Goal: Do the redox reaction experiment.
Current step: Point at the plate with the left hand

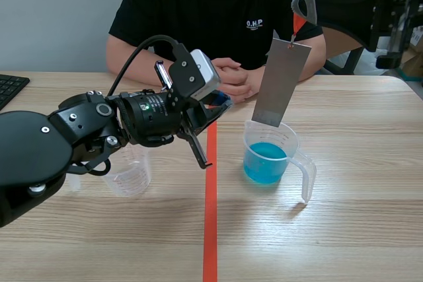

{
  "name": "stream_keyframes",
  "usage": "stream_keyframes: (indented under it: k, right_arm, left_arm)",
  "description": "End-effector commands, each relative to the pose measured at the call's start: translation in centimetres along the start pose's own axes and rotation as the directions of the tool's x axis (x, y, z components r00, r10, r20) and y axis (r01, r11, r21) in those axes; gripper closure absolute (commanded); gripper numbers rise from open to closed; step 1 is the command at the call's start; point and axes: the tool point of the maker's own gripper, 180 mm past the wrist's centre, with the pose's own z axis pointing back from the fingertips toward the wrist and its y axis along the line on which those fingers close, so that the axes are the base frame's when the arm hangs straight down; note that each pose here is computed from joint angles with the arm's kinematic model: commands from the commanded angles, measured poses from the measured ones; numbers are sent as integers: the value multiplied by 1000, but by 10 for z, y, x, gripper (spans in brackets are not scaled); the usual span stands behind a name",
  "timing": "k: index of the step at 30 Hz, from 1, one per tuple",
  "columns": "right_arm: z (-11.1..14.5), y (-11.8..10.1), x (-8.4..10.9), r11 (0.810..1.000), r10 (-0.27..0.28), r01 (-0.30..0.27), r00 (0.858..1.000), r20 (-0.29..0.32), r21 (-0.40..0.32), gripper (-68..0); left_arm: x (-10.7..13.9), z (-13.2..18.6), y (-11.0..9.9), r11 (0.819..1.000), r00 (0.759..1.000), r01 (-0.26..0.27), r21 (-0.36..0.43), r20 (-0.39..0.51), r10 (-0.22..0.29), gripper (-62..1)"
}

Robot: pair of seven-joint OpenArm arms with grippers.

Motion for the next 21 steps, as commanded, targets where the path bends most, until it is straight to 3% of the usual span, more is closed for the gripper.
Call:
stream_keyframes:
  k: [1,7,21]
  right_arm:
    - [2,-4,10,1000,15,-15,999,28,1,-15]
    - [2,-4,10,1000,16,-16,999,27,1,-15]
    - [2,-4,11,1000,15,-15,999,32,1,-15]
  left_arm:
    - [17,-8,-3,1000,998,8,-14,55,-7,-45]
    - [15,-16,-13,999,999,4,-38,49,-2,-45]
    - [18,-18,-14,999,998,2,-35,57,0,-45]
